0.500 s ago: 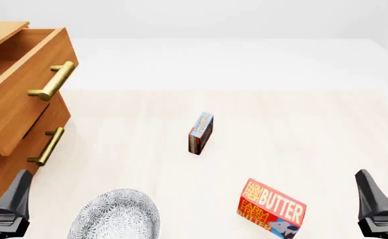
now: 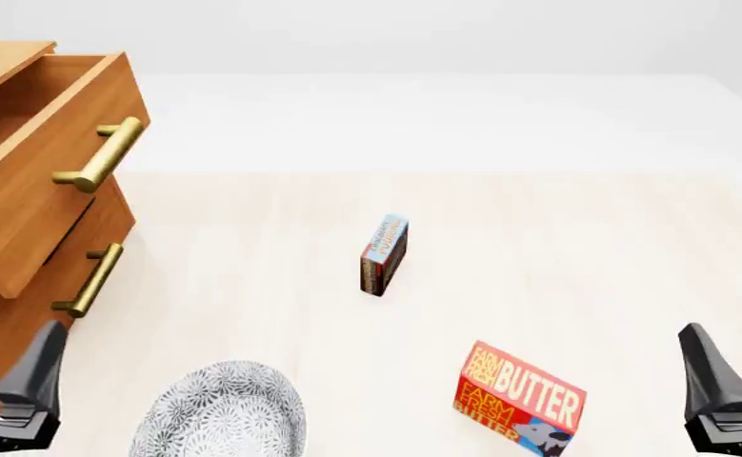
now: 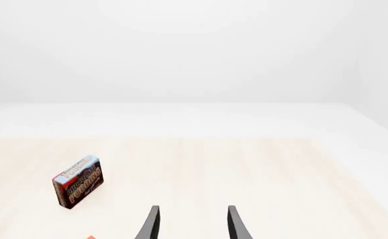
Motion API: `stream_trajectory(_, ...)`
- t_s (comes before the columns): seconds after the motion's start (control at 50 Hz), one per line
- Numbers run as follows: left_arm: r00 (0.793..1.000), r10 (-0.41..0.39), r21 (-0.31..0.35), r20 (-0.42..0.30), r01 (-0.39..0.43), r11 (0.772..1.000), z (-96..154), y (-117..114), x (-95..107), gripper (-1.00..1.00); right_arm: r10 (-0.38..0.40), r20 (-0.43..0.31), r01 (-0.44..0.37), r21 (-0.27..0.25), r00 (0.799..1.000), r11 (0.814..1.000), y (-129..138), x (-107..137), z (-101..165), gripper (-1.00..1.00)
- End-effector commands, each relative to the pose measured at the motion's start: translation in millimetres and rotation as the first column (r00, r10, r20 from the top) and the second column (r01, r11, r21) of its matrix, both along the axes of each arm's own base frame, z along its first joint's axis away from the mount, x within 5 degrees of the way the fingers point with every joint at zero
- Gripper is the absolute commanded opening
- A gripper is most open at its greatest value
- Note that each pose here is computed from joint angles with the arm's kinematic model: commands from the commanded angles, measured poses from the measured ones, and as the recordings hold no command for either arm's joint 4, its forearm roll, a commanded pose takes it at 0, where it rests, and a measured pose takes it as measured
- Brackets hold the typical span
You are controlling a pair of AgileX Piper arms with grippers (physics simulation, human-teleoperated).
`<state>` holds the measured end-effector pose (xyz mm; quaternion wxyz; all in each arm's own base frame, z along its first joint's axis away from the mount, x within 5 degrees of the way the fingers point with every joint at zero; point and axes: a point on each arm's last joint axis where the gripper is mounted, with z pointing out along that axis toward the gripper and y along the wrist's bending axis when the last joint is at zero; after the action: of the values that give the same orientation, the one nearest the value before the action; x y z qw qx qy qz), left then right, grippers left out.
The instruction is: Put the chocolate pudding in the top drawer of the cabinet and close it.
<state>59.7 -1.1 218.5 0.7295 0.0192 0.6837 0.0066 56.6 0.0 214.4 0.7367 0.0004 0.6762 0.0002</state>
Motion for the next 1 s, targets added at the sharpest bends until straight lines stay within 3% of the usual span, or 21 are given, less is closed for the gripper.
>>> stream_trajectory(0.02, 1.0, -0.021, 0.018, -0.006, 0.022, 1.0, 18.9, -1.2, -2.5, 1.0, 0.0, 0.0, 0.0, 0.0, 1.0, 1.0, 0.0, 0.0, 0.1, 1.0)
stream_trajectory(0.22, 0.999, -0.033, 0.032, 0.014, 0.033, 0.999, 61.2, -1.8, -4.9, 1.0, 0.0, 0.0, 0.0, 0.0, 1.0, 1.0, 0.0, 0.0, 0.1, 1.0)
stream_trajectory(0.36, 0.998, -0.018, 0.006, 0.052, 0.018, 1.0, 99.9, -0.8, -8.1, 1.0, 0.0, 0.0, 0.0, 0.0, 1.0, 1.0, 0.0, 0.0, 0.1, 1.0)
stream_trajectory(0.42, 0.998, -0.033, 0.003, 0.054, 0.033, 0.999, 94.6, -1.6, -7.4, 1.0, -0.001, 0.0, 0.001, 0.0, 1.0, 1.0, 0.0, 0.0, 0.1, 1.0)
stream_trajectory(0.46, 0.997, -0.047, -0.007, 0.058, 0.048, 0.999, 101.5, -2.4, -5.7, 1.0, -0.001, 0.0, 0.001, 0.0, 1.0, 1.0, 0.0, 0.0, 0.0, 1.0)
stream_trajectory(0.48, 0.997, -0.053, -0.004, 0.057, 0.053, 0.999, 122.0, -2.9, -3.2, 1.0, -0.001, 0.0, 0.001, 0.0, 1.0, 1.0, 0.0, 0.0, 0.0, 1.0)
stream_trajectory(0.5, 0.997, -0.058, -0.003, 0.058, 0.059, 0.998, 114.2, -3.3, -3.1, 1.0, -0.001, 0.0, 0.001, 0.0, 1.0, 1.0, 0.0, 0.0, 0.0, 1.0)
stream_trajectory(0.8, 0.999, -0.045, 0.019, 0.011, 0.045, 0.999, 166.6, -3.1, 5.5, 1.0, -0.001, 0.0, 0.001, 0.0, 1.0, 1.0, 0.0, -0.3, 0.1, 1.0)
stream_trajectory(1.0, 0.999, -0.018, -0.01, -0.03, 0.018, 1.0, 196.5, -1.4, 11.5, 1.0, -0.001, 0.0, 0.001, 0.0, 1.0, 1.0, 0.0, -0.3, 0.1, 1.0)
